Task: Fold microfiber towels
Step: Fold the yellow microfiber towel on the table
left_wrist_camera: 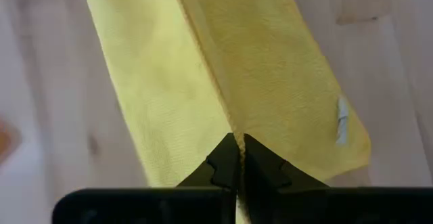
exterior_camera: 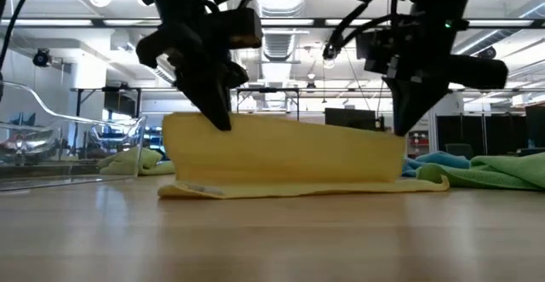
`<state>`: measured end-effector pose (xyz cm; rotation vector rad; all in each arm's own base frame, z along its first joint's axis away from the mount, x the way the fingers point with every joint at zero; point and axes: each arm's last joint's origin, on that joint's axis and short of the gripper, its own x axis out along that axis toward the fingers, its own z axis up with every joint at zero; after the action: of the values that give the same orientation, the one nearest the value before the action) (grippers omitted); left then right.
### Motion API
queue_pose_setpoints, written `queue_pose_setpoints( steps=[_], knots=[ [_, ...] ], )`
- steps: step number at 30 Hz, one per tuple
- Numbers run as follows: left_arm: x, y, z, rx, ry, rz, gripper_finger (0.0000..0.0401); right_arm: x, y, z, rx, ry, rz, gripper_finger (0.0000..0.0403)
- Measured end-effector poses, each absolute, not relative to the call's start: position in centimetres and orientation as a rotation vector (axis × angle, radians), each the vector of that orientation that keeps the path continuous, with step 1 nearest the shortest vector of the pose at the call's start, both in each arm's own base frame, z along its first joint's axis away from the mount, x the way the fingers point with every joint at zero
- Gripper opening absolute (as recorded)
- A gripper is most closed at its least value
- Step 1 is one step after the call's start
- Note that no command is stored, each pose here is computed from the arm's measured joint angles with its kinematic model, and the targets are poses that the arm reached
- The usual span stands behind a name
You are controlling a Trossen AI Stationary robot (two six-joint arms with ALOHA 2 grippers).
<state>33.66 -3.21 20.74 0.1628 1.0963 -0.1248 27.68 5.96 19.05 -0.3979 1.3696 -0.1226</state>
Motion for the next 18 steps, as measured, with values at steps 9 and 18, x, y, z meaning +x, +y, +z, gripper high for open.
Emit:
queue_pose_setpoints(
  steps=[9, 18],
  knots=[
    [35.9, -5.7, 19.3, 0.128, 1.093, -0.144, 0.0, 27.1, 7.3, 18.5, -0.409, 1.366, -0.111, 0.0008],
    [36.8, -5.8, 19.1, 0.103, 1.096, -0.126, 0.0, 27.4, 6.9, 20.2, -0.575, 1.339, -0.24, 0.0008]
  ],
)
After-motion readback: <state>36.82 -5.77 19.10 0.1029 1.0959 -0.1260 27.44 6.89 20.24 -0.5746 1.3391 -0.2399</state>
